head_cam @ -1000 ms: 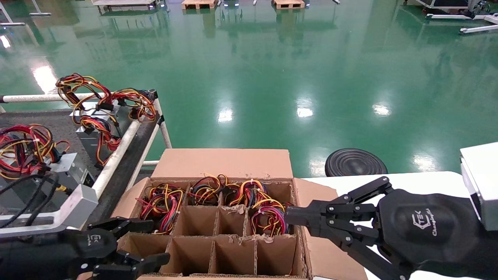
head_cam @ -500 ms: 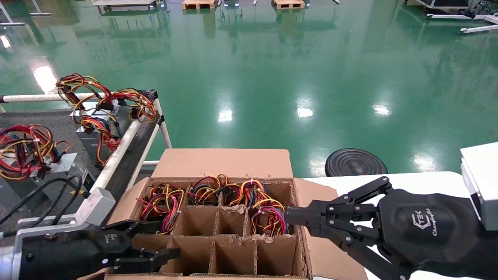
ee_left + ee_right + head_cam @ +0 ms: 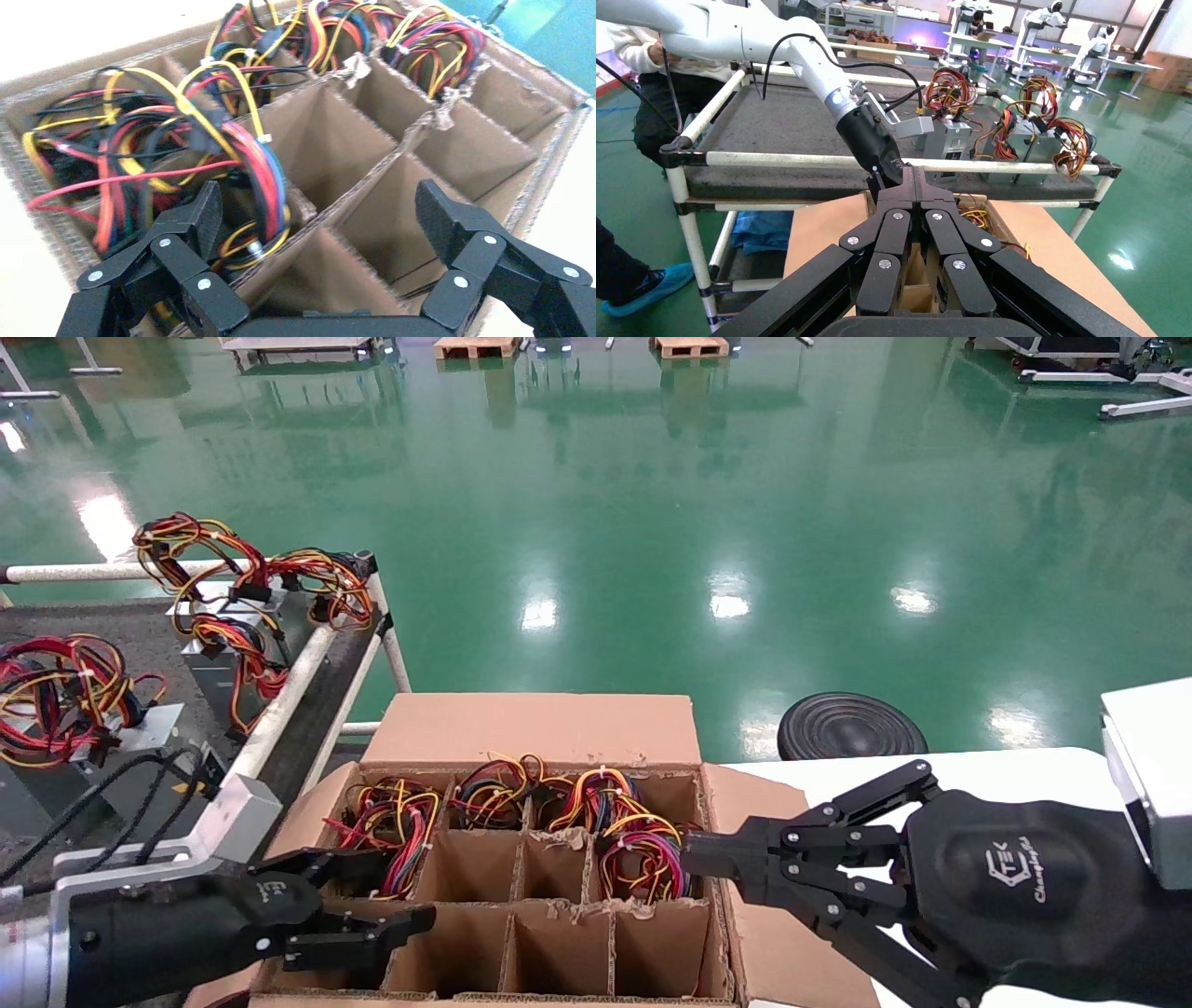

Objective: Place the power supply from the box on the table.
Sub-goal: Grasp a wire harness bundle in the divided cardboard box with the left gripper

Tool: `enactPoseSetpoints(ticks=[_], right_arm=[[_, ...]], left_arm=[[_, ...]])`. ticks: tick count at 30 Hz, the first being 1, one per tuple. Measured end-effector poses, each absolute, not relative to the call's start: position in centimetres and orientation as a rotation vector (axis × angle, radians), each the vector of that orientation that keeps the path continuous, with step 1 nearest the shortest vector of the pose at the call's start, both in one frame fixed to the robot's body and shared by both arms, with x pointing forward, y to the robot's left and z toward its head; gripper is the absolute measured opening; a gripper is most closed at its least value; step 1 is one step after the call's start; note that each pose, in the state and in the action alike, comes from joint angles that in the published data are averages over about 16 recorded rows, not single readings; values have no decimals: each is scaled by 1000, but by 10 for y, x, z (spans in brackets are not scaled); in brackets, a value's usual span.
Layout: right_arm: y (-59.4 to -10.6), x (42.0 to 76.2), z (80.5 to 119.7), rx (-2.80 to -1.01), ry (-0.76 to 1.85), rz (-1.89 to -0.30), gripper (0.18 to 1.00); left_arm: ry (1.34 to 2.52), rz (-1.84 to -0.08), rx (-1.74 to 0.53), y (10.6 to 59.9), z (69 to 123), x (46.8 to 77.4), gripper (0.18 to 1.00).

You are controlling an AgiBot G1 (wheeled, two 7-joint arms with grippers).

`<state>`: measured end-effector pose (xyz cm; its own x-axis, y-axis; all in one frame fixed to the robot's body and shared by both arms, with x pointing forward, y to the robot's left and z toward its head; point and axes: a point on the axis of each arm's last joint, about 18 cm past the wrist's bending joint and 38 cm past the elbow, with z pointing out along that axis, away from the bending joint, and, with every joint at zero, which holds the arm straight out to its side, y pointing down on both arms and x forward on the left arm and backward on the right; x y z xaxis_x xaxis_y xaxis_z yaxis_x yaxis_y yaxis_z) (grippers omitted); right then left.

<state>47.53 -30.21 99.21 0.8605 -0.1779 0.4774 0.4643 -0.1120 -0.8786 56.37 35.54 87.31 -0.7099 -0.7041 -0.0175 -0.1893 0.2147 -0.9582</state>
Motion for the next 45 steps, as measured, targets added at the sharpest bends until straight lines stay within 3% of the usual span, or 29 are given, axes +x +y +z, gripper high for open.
enactPoseSetpoints(ticks=[19,45], right_arm=[[-302,475,992,-1595,-230,-552,194],[-302,475,992,-1595,-230,-552,194]], left_arm=[[2025,-1436,-880,367,861,567,1000],[1976,-1660,-788,334,865,565,1000]])
